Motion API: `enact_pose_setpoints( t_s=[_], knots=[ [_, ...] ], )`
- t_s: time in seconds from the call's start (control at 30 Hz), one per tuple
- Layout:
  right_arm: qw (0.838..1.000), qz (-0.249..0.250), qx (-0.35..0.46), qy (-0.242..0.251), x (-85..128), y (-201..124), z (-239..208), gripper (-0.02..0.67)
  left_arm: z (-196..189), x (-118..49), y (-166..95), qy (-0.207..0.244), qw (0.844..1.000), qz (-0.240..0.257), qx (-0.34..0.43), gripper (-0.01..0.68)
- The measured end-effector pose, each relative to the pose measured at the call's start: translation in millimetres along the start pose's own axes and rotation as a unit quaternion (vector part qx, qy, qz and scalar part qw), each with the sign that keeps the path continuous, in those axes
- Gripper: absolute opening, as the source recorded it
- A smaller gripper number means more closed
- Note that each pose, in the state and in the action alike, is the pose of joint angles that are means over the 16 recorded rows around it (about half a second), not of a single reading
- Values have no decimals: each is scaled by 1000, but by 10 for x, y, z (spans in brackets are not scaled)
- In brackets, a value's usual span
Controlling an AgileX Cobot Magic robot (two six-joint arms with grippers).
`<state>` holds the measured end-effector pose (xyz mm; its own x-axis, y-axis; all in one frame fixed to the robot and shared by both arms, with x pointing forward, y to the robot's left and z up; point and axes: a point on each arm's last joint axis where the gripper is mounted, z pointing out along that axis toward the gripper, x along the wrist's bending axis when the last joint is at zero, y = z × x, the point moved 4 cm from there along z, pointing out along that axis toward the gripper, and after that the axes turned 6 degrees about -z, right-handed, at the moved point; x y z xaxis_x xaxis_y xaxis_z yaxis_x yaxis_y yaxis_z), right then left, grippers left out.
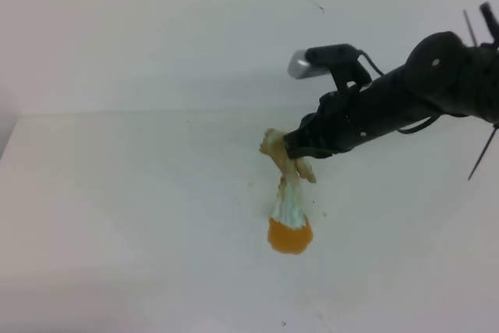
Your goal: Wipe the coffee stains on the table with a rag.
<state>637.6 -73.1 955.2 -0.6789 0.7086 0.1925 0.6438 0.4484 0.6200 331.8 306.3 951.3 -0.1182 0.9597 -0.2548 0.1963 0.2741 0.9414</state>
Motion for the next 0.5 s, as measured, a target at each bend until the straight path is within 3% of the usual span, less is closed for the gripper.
enact_pose_setpoints(
  t_s=[0.5],
  knots=[
    [993, 4, 108, 53, 33, -397, 468, -2, -4, -1, 4, -1, 1000, 0, -2, -3]
  ],
)
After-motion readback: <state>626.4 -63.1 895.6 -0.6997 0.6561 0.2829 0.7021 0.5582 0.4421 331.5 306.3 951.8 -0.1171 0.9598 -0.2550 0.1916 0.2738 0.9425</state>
